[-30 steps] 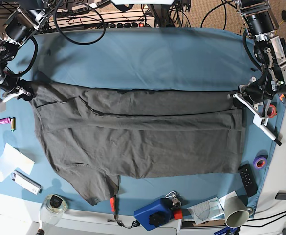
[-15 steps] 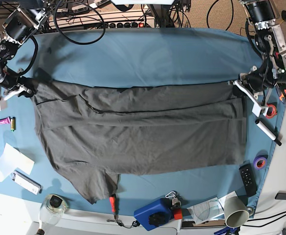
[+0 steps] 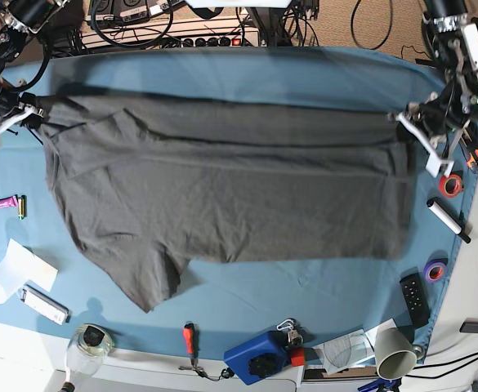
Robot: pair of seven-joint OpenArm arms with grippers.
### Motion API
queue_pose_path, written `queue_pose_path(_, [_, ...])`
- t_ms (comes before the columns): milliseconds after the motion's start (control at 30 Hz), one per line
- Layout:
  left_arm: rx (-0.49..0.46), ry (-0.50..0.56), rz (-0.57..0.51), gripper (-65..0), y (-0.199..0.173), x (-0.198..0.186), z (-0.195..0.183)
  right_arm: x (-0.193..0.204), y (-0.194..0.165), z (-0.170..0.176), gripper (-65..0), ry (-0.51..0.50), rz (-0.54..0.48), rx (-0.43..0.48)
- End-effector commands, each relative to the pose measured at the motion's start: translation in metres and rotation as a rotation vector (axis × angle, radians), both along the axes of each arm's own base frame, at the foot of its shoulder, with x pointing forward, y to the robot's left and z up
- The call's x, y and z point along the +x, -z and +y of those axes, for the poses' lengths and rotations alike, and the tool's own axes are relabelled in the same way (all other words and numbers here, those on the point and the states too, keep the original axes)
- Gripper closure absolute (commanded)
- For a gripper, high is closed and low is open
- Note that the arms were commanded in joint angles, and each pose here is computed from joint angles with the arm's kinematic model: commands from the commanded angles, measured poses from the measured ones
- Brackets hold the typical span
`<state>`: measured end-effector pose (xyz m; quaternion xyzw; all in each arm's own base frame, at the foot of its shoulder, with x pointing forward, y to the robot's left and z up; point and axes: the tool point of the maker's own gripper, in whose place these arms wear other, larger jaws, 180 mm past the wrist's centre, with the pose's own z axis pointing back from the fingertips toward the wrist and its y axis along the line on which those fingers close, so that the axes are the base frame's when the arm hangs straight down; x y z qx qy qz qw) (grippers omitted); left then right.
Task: Fold the T-shirt properly
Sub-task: 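Pull the folded edge back toward the robot with both grippers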
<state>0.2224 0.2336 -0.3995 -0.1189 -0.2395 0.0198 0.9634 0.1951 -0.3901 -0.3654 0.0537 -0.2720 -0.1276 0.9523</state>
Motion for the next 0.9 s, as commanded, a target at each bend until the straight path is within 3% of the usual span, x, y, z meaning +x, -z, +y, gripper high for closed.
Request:
queue_pose_path(0, [0.070, -0.017, 0.020, 0.0, -0.005, -0.008, 0.019, 0.004, -0.016, -0.014, 0.0, 0.012, -0.034, -0.045])
queue_pose_path(133, [0.070, -0.055, 0.004, 0.0, -0.012, -0.023, 0.030, -0.008, -0.015, -0.022, 0.0, 0.042, -0.022, -0.050])
queue_pose_path(500, [0.048, -0.022, 0.037, 0.0, -0.009, -0.040, 0.027, -0.037, -0.007, -0.025, 0.0, 0.058, 0.031, -0.037])
queue_pose_path(867, [0.067, 0.005, 0.055, 0.0, -0.012, -0.060, 0.022, -0.038, -0.006, -0.025, 0.0, 0.053, 0.030, -0.041])
